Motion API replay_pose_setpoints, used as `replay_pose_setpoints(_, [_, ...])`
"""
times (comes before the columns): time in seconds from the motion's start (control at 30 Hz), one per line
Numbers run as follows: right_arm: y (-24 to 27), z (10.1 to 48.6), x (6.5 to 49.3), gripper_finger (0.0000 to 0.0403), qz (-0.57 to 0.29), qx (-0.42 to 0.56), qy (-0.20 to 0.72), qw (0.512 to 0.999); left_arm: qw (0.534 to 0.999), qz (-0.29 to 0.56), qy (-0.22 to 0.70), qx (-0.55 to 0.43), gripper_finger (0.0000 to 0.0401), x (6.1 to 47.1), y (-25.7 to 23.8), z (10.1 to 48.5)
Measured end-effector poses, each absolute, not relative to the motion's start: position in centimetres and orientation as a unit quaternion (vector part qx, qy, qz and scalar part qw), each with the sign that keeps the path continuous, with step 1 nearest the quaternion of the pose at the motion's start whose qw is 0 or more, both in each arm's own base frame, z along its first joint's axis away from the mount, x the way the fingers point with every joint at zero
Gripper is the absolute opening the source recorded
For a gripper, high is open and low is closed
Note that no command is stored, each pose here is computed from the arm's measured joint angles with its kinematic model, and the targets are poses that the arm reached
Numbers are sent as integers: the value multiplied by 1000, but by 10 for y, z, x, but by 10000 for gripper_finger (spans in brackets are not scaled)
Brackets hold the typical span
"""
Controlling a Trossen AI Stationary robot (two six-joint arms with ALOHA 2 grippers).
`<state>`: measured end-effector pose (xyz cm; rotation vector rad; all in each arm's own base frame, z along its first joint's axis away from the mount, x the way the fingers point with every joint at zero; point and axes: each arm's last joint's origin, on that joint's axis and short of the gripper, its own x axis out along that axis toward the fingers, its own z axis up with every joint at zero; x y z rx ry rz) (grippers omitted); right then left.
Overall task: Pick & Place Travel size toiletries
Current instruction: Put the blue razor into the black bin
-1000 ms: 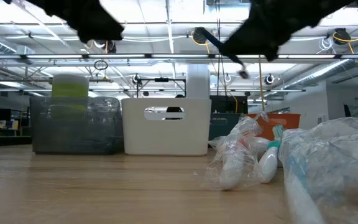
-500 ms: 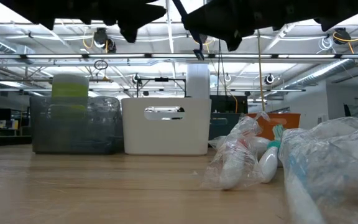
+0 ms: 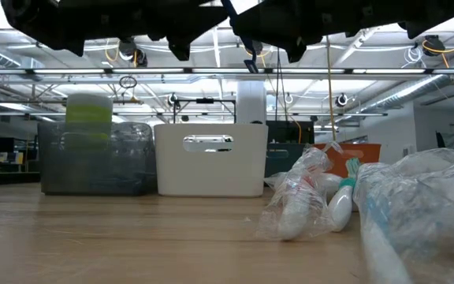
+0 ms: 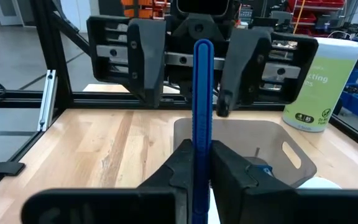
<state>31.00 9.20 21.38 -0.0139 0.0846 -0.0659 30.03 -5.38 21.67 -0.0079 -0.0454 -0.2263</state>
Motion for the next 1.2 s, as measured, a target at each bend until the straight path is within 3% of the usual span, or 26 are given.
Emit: replay_pose_setpoints(1.2, [93, 219, 310, 26, -7, -9, 15, 1000, 995, -93, -34, 11, 172, 307, -50, 226])
